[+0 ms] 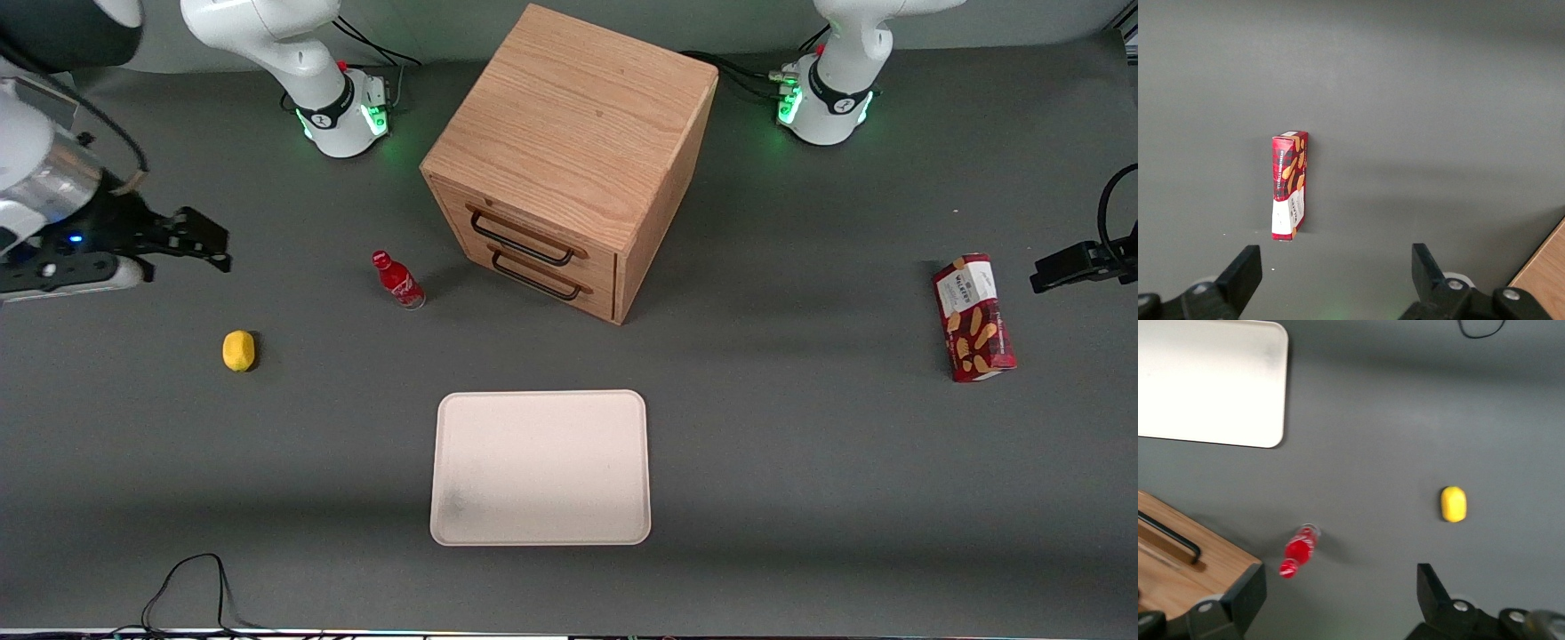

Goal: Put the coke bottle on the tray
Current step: 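Move the right gripper out from rest toward the red Coca-Cola bottle, then lower the open right gripper over the bottle beside the cabinet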

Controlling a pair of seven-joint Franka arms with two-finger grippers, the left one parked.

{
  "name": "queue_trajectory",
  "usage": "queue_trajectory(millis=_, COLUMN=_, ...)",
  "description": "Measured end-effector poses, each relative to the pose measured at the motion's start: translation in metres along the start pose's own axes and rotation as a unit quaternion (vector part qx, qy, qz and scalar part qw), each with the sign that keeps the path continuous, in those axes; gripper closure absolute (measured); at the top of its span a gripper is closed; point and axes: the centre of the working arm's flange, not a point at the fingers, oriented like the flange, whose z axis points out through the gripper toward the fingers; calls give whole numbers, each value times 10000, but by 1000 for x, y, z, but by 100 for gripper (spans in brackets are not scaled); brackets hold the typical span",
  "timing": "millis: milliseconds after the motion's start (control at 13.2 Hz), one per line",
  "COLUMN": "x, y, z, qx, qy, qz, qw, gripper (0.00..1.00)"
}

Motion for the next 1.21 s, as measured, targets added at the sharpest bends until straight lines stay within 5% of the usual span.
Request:
queue_trajectory(millis=454, x=-33, y=-87, z=13, qx=26, qy=-46, qz=55, qw=10000, gripper=0)
queue_trajectory(millis=1211, x=-117, y=-91, z=35, qx=90, qy=20, qz=-207, qw=9997, gripper=0)
